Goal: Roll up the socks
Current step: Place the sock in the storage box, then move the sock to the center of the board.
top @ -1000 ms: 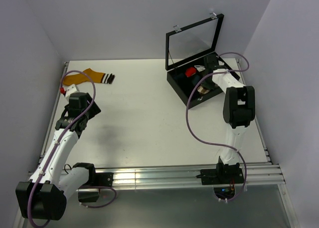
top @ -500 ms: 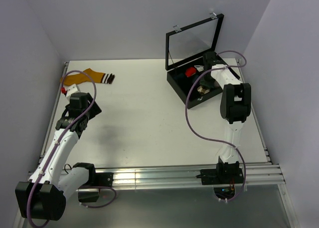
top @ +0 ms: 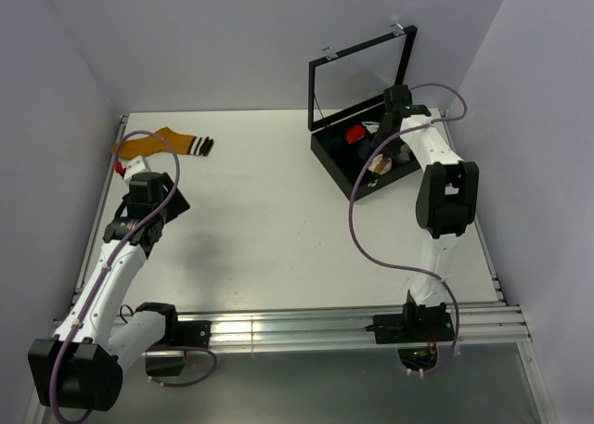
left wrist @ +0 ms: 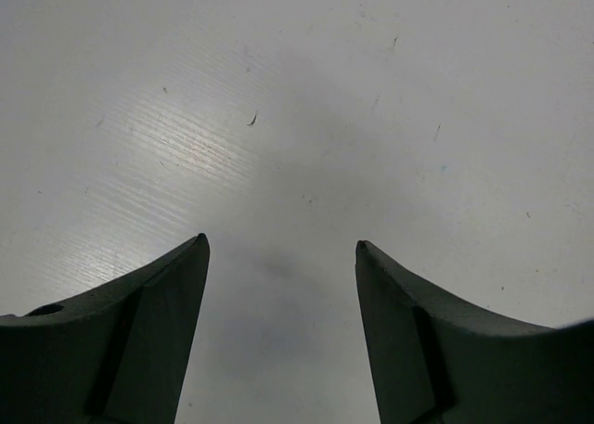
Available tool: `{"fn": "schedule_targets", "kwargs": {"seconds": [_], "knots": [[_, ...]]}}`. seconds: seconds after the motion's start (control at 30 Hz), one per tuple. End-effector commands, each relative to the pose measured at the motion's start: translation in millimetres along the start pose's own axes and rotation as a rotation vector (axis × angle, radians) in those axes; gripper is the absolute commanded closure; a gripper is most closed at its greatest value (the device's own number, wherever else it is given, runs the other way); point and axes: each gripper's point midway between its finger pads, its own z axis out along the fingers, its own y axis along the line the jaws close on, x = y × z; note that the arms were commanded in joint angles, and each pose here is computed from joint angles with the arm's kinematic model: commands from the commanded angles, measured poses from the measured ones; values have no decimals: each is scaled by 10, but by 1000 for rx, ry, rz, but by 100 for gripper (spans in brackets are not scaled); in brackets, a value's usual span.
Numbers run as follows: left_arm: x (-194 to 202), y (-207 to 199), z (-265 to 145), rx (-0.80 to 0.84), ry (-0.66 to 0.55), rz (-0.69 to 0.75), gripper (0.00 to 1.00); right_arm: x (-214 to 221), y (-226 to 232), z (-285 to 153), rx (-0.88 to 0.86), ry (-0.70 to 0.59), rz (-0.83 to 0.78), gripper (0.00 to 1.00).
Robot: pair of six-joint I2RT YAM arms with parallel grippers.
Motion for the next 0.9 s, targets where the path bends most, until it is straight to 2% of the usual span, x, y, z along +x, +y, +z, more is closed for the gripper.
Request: {"fn": "schedule_targets", "kwargs": {"seconds": [0.0,0.13,0.23,0.3,0.33,0.37,0.43,0.53,0.57,0.73,0.87], "knots": [[-65,-106,-14,52,-23,2,30,-435,212,-867,-130,-181,22,59],[-153,-242,-3,85,-15,-35,30,-486,184,-1320,-180,-269,34,53],[-223,-355,60,98,-5,-50,30,-444,129,-1849,-255,-369,50,38],[-262,-419,106,105,5,-56,30,-385,151,-2043,-323,-412,57,36],[-297,-472,170,103,15,-57,30,-201,114,-1972,-337,-382,62,35],[-314,-498,205,102,18,-56,30,-205,141,-2274,-413,-456,64,33],[-389,-592,337,100,22,-53,30,47,63,-2424,-476,-485,72,30],[-491,-724,561,89,36,-49,30,347,37,-2633,-607,-540,83,11],[-505,-754,632,86,42,-47,30,375,52,-2732,-655,-578,83,9],[-655,-969,1224,51,57,1,31,899,88,-2857,-858,-580,37,8],[-757,-1167,1644,77,50,45,32,1132,64,-2743,-895,-555,10,9]]}}
